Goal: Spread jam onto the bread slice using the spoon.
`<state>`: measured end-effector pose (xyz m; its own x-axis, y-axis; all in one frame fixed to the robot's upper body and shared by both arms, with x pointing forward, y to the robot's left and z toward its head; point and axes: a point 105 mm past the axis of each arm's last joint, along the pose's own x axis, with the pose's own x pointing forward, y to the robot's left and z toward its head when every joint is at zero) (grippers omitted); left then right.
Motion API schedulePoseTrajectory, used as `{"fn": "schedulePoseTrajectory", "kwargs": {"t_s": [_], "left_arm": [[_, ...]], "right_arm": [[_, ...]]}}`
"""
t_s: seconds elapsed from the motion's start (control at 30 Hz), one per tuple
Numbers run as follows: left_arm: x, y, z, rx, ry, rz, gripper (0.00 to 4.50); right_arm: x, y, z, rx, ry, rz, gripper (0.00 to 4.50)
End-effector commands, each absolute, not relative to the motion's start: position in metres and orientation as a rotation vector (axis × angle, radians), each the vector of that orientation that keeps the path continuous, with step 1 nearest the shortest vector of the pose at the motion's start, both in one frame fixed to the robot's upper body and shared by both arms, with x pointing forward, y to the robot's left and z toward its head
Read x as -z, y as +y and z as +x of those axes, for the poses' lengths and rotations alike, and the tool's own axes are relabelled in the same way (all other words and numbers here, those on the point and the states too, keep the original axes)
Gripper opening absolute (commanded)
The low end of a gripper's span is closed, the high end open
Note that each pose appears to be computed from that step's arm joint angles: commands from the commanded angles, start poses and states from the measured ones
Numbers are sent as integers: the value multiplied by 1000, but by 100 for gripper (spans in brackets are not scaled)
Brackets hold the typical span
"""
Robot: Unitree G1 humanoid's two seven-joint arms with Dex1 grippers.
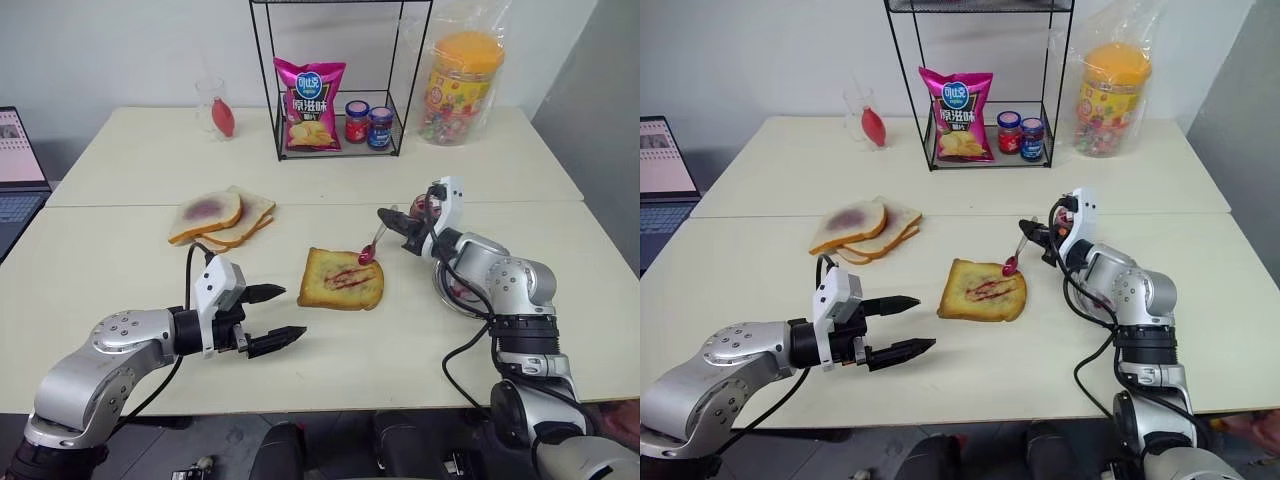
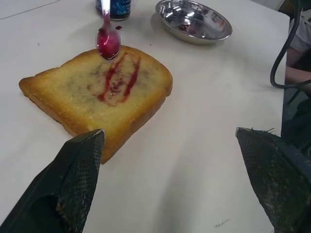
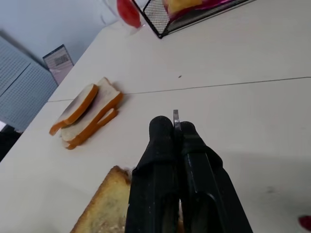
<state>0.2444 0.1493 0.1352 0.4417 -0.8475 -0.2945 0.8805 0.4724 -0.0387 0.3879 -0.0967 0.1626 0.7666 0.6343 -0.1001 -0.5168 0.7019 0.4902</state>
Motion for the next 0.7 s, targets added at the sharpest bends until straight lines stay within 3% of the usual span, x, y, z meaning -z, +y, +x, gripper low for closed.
{"fn": "schedulePoseTrajectory", "kwargs": {"t_s": [0.03,0.2,0.43,0.57,0.7], "left_arm": [[-143,147,246,1088,251,154,450],[-143,148,247,1090,251,156,450],[-143,147,246,1093,252,157,450],[-143,147,244,1091,255,155,450],[-142,147,244,1092,256,153,450]], "right_arm": [[-202,-84,378,-742,192,558,5],[-217,-60,362,-832,214,716,5],[-174,-44,363,-742,336,702,5],[-158,-57,375,-631,353,695,5],[-151,-68,370,-633,383,656,5]]}}
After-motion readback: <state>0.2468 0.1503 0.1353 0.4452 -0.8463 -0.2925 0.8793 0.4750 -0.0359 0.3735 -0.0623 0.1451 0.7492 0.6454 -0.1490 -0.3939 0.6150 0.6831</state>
